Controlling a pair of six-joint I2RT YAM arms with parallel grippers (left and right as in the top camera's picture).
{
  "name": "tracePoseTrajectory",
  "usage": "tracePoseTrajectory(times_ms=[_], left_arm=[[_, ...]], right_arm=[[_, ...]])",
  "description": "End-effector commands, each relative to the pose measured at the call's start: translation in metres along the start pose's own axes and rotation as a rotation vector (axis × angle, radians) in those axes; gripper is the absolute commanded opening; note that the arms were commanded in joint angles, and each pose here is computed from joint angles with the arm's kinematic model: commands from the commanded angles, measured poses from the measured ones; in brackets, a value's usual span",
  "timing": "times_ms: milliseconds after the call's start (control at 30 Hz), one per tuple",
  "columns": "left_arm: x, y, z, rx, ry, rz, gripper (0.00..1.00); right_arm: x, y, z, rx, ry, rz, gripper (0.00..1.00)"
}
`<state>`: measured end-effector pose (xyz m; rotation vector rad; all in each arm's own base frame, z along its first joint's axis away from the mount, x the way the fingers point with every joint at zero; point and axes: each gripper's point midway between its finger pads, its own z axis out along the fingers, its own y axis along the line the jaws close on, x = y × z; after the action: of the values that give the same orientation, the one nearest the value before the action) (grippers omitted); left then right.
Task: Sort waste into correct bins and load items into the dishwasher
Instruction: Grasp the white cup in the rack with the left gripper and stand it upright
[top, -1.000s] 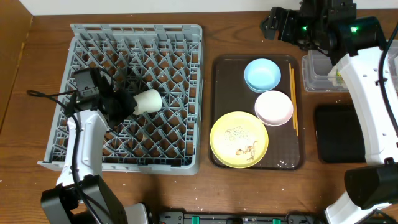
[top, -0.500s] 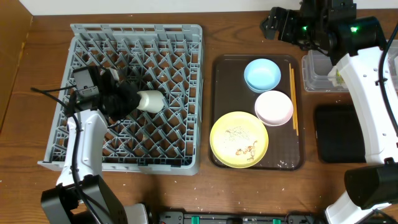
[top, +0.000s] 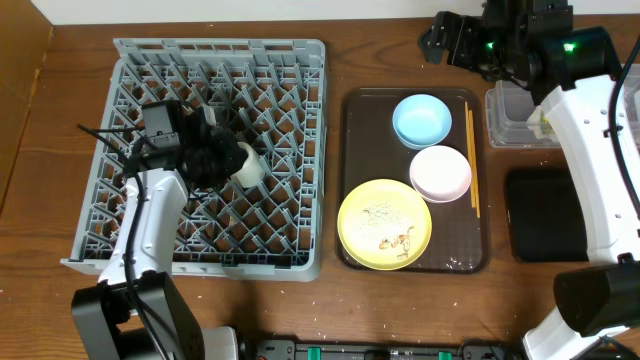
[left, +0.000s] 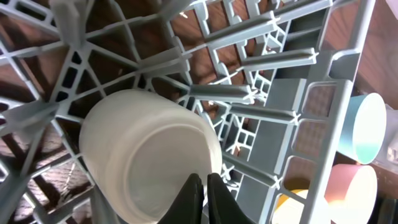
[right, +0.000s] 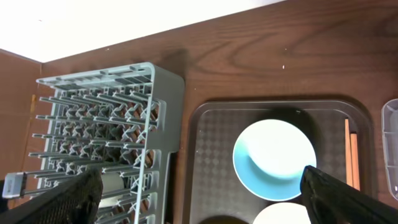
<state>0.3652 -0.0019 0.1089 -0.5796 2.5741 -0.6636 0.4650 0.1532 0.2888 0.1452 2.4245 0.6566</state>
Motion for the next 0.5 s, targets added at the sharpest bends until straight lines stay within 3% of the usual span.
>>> tracePoseTrajectory(times_ms=[0,267,333,433,467], left_arm=[[-0.011,-0.008,-0.019,-0.008,-0.064,0.048,0.07],[-0.020,-0.057,-0.107,0.069,-0.320,0.218,0.12],[-0.020,-0.064,-0.127,0.067,-0.384,0.241,0.29],[-0.022,-0.056,-0.153,-0.018,-0.481,0.241,0.66],[-0.022,-0.051,-0.158,-0.054,-0.500,0.233,0.69]], right_arm=[[-0.003,-0.003,-0.002,0.005,-0.008,0.004,0.99],[-0.003,-0.003,-0.002,0.005,-0.008,0.004,0.99],[-0.003,-0.003,-0.002,0.005,-0.008,0.004,0.99],[-0.003,-0.003,-0.002,0.005,-0.008,0.004,0.99],[-0.003,-0.003,-0.002,0.005,-0.008,0.004,0.99]])
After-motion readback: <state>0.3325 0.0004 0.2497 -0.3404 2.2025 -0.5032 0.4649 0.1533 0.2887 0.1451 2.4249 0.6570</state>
